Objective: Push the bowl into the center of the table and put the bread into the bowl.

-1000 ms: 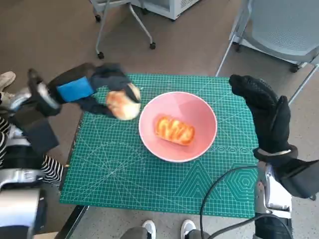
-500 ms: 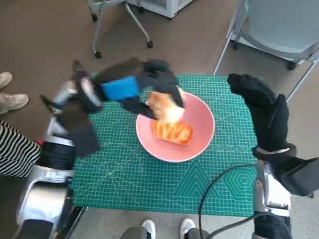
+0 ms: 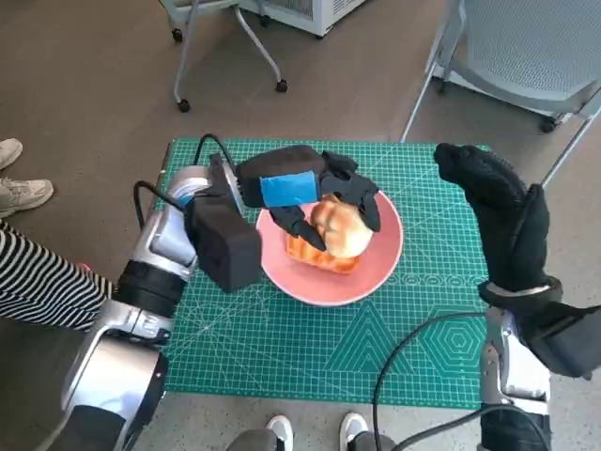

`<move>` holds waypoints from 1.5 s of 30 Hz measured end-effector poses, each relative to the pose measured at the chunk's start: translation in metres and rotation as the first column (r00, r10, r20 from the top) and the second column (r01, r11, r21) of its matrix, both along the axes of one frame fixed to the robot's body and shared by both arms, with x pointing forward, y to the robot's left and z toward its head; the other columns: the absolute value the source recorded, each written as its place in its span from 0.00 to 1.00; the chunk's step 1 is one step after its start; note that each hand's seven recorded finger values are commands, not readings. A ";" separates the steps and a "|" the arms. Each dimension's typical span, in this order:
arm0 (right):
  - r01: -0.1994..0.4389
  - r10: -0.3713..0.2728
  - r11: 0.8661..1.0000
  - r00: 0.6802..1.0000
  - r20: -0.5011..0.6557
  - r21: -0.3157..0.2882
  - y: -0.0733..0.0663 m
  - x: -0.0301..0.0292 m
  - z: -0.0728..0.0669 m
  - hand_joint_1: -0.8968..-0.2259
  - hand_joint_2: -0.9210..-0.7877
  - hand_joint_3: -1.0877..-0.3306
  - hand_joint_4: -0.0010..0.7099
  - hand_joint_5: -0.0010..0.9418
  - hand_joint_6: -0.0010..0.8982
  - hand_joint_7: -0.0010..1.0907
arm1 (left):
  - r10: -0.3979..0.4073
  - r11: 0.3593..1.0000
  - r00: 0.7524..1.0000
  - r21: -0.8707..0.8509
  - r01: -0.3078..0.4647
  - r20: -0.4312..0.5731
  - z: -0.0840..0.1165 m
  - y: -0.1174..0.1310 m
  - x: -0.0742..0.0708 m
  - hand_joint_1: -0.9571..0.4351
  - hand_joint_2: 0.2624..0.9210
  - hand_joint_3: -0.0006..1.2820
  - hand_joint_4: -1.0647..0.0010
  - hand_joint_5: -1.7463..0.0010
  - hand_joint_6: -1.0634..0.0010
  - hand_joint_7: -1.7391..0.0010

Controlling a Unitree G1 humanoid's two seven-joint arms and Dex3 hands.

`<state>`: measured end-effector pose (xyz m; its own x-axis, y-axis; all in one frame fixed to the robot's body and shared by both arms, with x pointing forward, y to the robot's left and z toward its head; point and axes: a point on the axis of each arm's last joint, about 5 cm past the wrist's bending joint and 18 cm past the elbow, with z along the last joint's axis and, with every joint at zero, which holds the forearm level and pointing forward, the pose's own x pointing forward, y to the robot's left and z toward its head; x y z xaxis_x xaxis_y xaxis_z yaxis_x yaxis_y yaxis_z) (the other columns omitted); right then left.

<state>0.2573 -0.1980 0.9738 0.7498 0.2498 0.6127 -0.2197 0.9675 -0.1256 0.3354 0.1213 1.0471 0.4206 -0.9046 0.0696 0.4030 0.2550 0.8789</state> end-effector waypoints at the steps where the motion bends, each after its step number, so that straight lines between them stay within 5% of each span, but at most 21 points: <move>1: 0.001 -0.001 1.000 1.000 0.001 0.000 0.000 -0.0002 0.000 0.28 0.00 0.49 0.30 0.00 0.08 0.57 | -0.001 1.000 1.000 -0.001 0.001 0.004 0.000 0.000 0.000 0.59 0.79 0.01 0.66 0.97 0.59 0.91; 14: 0.015 -0.015 1.000 1.000 -0.001 0.010 -0.001 -0.0021 -0.001 0.28 0.00 0.49 0.31 0.00 0.09 0.56 | -0.014 0.998 0.995 -0.052 0.019 0.100 -0.002 -0.002 -0.003 0.50 0.77 0.00 0.69 1.00 0.57 0.95; 29: 0.023 -0.023 1.000 1.000 0.003 0.012 -0.001 -0.0028 -0.001 0.29 0.00 0.50 0.30 0.00 0.10 0.55 | 0.046 0.971 0.998 -0.237 -0.037 0.031 -0.002 0.015 -0.001 0.43 0.82 0.01 0.73 1.00 0.59 0.97; 34: 0.039 -0.040 0.999 0.999 0.012 0.020 -0.003 -0.0034 0.001 0.31 0.00 0.50 0.30 0.00 0.10 0.54 | 0.049 0.883 0.996 -0.462 -0.077 -0.073 -0.006 0.025 0.000 0.36 0.92 0.03 0.76 1.00 0.61 0.98; 45: 0.067 -0.070 0.997 0.995 0.076 0.042 -0.003 -0.0032 0.014 0.33 0.00 0.50 0.29 0.00 0.10 0.52 | -0.082 0.533 0.958 -0.825 -0.189 -0.273 -0.028 0.024 -0.019 0.23 1.00 0.25 0.84 1.00 0.70 0.99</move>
